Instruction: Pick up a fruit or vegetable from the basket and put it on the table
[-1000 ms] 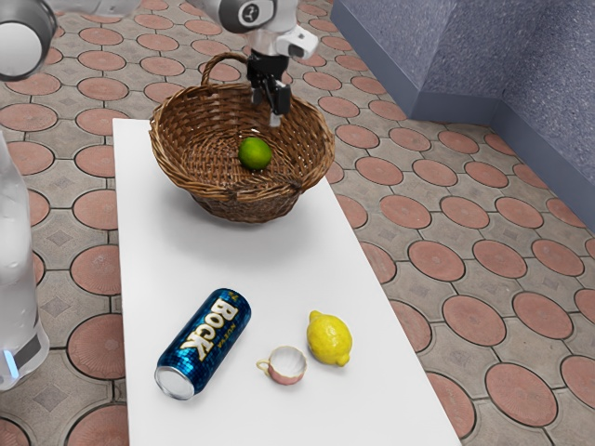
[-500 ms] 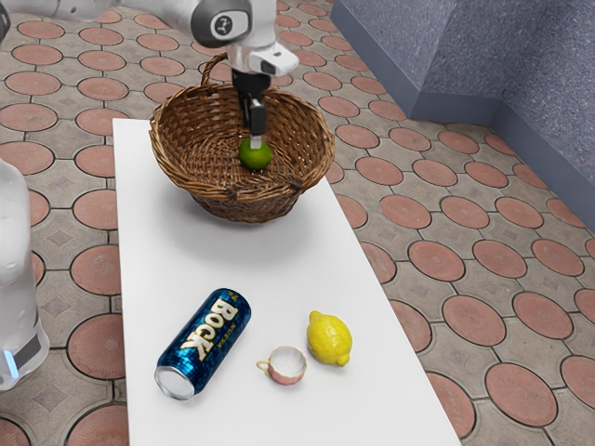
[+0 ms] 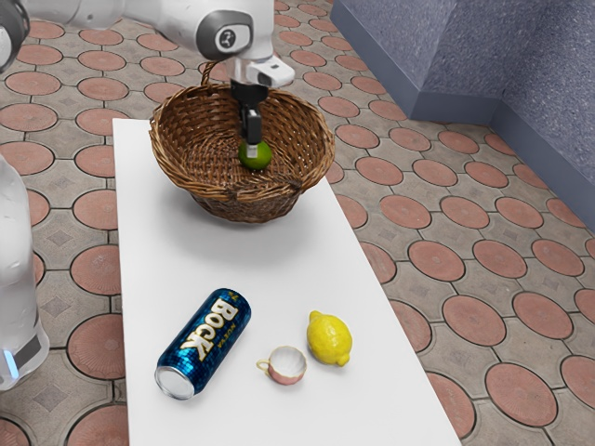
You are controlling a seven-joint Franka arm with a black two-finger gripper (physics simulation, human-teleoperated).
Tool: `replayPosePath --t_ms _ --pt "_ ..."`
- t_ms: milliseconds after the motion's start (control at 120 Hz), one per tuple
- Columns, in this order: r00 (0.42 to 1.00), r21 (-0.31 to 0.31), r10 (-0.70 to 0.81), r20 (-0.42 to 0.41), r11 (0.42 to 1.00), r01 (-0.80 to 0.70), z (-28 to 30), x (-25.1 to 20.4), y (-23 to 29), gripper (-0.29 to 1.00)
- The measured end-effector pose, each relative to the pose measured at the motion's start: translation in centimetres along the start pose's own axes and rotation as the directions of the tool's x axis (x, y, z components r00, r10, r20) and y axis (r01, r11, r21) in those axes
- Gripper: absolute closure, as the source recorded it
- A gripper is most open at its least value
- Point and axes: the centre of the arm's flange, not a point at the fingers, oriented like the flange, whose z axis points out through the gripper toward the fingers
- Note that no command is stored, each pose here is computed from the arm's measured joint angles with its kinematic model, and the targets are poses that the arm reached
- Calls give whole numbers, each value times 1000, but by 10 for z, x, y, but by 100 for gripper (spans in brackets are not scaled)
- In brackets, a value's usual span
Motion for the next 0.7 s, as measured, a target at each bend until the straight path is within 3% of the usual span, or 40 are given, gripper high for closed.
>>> replayPosePath --t_ms 700 --pt "999 -9 47 -16 999 -47 18 3 1 0"
